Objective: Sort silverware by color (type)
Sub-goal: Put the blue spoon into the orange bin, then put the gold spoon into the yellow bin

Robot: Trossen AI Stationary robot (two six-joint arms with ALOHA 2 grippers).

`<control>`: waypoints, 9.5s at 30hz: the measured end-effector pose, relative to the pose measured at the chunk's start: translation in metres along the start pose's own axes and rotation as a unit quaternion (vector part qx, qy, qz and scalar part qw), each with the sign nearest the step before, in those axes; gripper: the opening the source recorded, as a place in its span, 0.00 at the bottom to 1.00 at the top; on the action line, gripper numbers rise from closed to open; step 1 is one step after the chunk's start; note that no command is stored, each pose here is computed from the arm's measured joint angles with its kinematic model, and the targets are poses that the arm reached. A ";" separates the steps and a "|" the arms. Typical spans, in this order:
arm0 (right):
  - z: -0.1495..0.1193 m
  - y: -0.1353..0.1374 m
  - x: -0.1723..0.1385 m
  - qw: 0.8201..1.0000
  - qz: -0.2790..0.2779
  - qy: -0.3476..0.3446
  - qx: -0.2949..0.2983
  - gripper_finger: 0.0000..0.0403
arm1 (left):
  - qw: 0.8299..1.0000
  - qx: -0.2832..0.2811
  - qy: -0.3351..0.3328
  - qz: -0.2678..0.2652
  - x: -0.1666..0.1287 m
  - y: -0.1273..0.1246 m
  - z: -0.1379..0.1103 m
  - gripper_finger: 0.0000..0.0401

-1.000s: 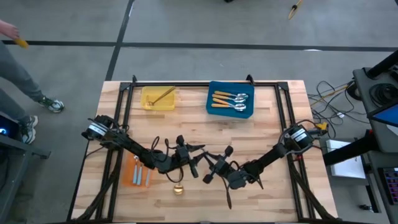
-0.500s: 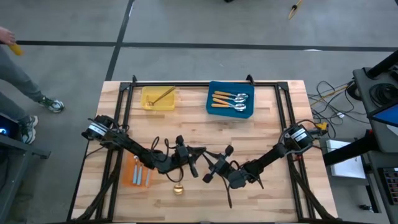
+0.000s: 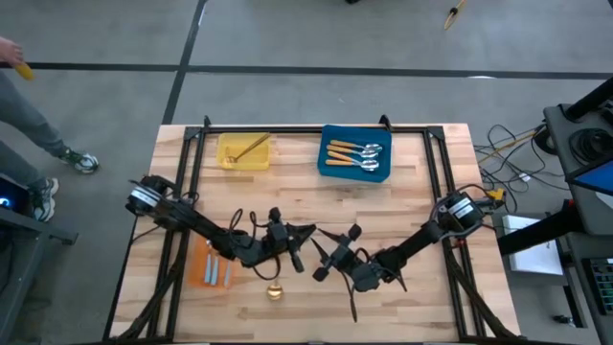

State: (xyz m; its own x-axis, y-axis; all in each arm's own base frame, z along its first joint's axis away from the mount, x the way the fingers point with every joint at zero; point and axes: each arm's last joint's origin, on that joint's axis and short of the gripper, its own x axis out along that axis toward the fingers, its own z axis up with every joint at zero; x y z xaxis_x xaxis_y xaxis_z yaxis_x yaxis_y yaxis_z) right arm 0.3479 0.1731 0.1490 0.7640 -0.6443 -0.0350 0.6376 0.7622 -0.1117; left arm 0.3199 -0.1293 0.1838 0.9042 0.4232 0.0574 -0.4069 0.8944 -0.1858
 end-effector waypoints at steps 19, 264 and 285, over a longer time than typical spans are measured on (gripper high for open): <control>0.024 -0.008 -0.020 0.999 0.022 0.024 -0.039 0.37 | 0.925 -0.101 0.364 0.047 -0.107 0.067 0.102 0.00; 0.054 -0.013 0.099 0.823 0.534 0.054 -0.186 0.33 | 0.904 0.309 0.287 -0.069 -0.115 0.007 0.076 0.13; 0.071 -0.027 0.125 0.834 0.523 -0.006 -0.173 0.31 | 0.971 0.192 0.098 -0.105 -0.087 0.124 0.076 0.13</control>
State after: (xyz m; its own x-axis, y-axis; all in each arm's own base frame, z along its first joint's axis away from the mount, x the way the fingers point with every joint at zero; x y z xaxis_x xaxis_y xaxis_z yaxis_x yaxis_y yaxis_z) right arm 0.4331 0.0762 0.2183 0.8868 0.3648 -0.2839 -0.4444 0.8416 -0.3068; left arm 0.1808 -0.0443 0.2301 0.9646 0.2241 -0.1393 -0.1959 0.9618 0.1910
